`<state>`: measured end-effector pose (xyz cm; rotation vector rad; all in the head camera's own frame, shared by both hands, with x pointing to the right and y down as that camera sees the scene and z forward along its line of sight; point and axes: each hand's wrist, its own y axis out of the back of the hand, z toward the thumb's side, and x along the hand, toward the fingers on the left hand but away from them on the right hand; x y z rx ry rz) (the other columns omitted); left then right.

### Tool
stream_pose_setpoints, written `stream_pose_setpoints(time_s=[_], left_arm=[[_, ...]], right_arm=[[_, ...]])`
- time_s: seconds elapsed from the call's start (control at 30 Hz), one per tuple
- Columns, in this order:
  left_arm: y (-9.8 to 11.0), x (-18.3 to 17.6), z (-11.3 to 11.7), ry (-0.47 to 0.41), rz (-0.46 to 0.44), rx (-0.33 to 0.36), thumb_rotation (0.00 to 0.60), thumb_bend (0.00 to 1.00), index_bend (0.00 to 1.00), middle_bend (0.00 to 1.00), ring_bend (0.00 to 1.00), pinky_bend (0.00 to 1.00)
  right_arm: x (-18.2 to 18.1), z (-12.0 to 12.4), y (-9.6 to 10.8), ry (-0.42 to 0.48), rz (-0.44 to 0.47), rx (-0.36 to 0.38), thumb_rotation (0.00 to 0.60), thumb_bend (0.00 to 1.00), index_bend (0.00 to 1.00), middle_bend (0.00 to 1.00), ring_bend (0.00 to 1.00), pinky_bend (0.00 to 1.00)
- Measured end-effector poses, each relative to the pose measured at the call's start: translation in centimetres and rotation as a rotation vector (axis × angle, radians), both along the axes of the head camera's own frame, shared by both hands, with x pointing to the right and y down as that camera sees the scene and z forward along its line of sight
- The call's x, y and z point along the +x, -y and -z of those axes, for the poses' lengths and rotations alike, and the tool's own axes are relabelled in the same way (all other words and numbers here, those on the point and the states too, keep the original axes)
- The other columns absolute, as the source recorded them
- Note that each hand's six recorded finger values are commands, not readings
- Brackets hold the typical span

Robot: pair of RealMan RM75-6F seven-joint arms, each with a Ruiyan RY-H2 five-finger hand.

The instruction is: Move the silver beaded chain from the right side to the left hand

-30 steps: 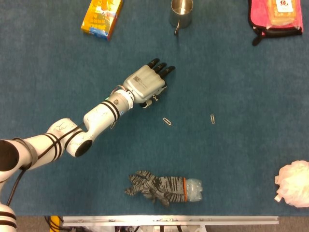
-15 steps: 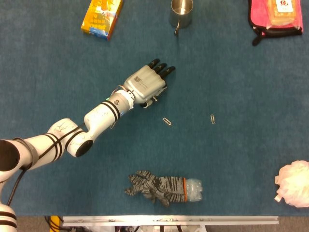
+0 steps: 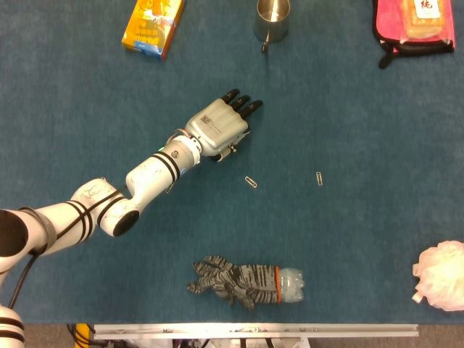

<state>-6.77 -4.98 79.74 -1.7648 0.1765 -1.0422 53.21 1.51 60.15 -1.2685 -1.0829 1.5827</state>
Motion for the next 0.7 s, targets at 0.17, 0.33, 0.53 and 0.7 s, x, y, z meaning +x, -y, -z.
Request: stream_pose_setpoints(time_s=[0.17,0.33,0.53,0.7], left_arm=[[-0.06,-0.15,-0.08,0.011,-0.004,-0.001,0.600,0.38,0.51,0.00,0.00,0.04],[-0.12,-0.45,-0.26,0.027,-0.006,-0.007,0.600,0.38,0.50,0.00,0.00,0.04],[-0.18,-0.45,-0.22,0.033,-0.008,-0.011,0.600,0.38,0.49,0.00,0.00,0.04],[-0.21,-0.46,-0.18,0.032,-0.004,-0.015,0.600,0.38,0.51,0.00,0.00,0.04]], right_arm=[[0.01,0.02,-0.03,0.003,-0.002,0.001,0.600,0.00,0.16,0.05,0.00,0.00],[0.01,0.03,-0.08,0.003,-0.001,0.001,0.600,0.00,0.16,0.05,0.00,0.00],[-0.01,0.03,-0.09,0.005,0.000,0.001,0.600,0.00,0.16,0.05,0.00,0.00],[0.02,0.02,-0.13,0.006,-0.002,0.001,0.600,0.00,0.16,0.05,0.00,0.00]])
